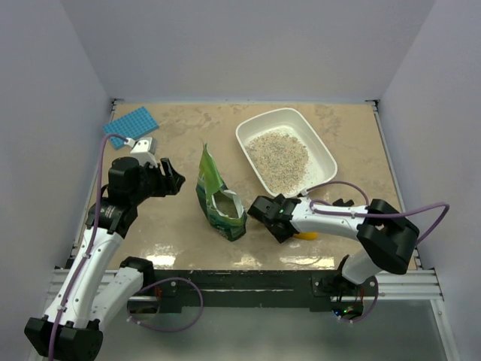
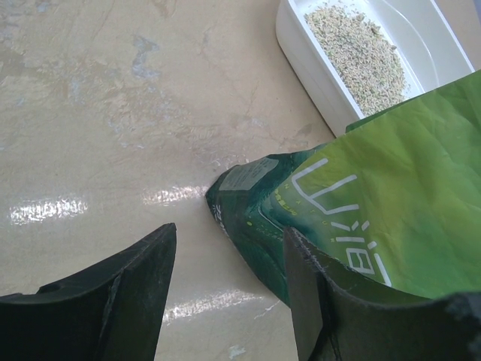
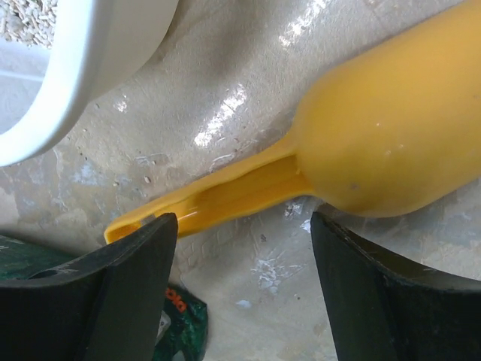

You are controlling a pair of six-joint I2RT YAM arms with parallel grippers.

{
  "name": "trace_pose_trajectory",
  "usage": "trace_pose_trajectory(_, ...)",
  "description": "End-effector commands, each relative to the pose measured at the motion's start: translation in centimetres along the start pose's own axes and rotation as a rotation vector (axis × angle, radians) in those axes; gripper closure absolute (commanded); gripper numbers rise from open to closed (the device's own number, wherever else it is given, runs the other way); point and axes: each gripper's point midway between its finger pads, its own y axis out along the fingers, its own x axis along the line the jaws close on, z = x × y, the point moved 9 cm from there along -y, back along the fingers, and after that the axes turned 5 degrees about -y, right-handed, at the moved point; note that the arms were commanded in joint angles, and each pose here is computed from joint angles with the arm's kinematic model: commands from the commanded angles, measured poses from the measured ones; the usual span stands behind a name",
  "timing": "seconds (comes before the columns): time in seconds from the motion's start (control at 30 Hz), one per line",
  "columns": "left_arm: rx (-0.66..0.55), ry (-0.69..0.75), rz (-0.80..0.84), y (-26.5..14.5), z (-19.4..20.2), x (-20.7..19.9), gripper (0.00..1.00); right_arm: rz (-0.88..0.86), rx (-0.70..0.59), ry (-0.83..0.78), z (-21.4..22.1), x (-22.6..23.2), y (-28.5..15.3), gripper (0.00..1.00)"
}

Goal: Fill the litter box with clean litter

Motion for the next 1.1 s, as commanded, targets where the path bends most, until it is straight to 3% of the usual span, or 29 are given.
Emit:
trace_pose_trajectory(0.0,-0.038,0.028,0.007,-0.2,-0.5,-0.2,0.37,-0.029,-0.003,0.017,0.2,1.0,0.2,0.28)
trace_pose_trajectory(0.07,-0.036,0.031,0.005,-0.2,-0.4,-0.3,0.37,-0.026,-0.002,0.006,0.2,0.8,0.3,0.37)
trace_pose_trajectory(0.2,-0.034,0.033,0.001,0.0,-0.3,-0.2,0.37,-0.015,0.008,-0.004,0.4,0.1,0.6,0.44)
trace_pose_trajectory(0.3,-0.035,0.034,-0.001,0.0,-0.2,-0.1,0.37,-0.015,0.014,-0.018,0.5,-0.4,0.9,0.56)
trace_pose_trajectory(0.33,-0.033,0.035,-0.004,0.1,-0.2,0.0,0.37,-0.014,0.014,-0.024,0.5,-0.5,1.0,0.71)
trace_pose_trajectory(0.43,-0.031,0.04,-0.004,0.1,0.0,0.0,0.37,-0.008,0.017,-0.039,0.5,-1.1,1.0,1.0)
trace_pose_trajectory(0.67,-0.027,0.044,-0.006,0.0,0.2,0.1,0.37,-0.008,0.031,-0.009,-0.4,-3.6,0.1,1.0)
trace_pose_trajectory(1.07,0.004,0.059,0.06,0.1,0.1,-0.5,0.37,-0.074,-0.014,0.076,-4.8,-7.0,-6.6,1.0)
